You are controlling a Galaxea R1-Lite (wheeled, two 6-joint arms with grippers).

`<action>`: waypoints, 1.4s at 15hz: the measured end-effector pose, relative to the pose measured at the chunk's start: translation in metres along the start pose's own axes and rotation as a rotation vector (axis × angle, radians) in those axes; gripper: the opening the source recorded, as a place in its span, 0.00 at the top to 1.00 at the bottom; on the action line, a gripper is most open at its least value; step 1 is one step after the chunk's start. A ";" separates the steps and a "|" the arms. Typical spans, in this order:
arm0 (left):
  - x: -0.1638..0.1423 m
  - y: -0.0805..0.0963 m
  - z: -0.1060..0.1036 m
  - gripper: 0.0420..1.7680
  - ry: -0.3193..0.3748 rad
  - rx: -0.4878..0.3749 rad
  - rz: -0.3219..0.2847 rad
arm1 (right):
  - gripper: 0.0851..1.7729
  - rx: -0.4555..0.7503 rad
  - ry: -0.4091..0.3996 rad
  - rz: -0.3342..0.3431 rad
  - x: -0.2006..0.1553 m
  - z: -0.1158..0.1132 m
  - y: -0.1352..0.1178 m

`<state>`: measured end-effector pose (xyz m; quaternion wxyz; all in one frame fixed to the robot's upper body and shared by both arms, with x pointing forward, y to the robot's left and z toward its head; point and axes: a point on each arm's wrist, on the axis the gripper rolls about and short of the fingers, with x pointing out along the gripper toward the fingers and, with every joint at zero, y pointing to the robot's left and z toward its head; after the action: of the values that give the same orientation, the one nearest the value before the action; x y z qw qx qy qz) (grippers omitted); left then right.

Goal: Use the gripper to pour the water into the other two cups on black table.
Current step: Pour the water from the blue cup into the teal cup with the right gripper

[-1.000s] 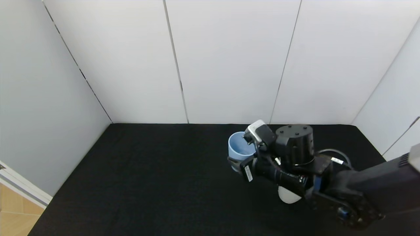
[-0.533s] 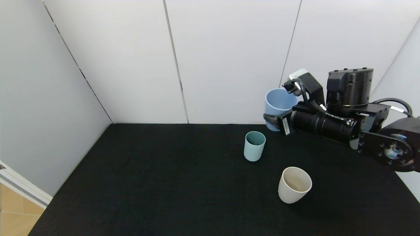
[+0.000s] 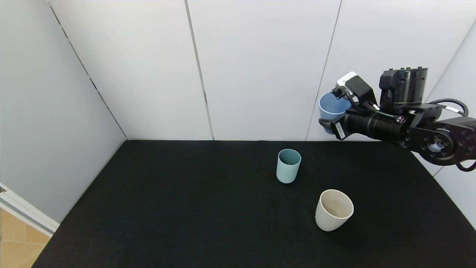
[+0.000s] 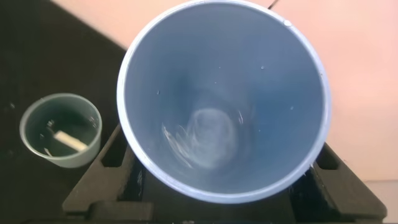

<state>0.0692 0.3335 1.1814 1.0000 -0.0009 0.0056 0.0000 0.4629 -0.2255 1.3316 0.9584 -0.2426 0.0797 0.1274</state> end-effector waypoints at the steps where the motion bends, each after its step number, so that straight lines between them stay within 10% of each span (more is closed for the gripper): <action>1: 0.000 0.000 0.000 0.03 0.000 0.000 0.000 | 0.30 -0.035 0.009 0.000 0.005 -0.004 0.002; 21: 0.000 0.000 0.000 0.03 0.000 0.000 -0.001 | 0.30 -0.603 0.153 -0.078 0.052 -0.024 0.025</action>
<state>0.0692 0.3335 1.1814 1.0000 -0.0006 0.0054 -0.0006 0.5034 -0.2054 1.2880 0.8387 -0.5276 0.1008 0.0897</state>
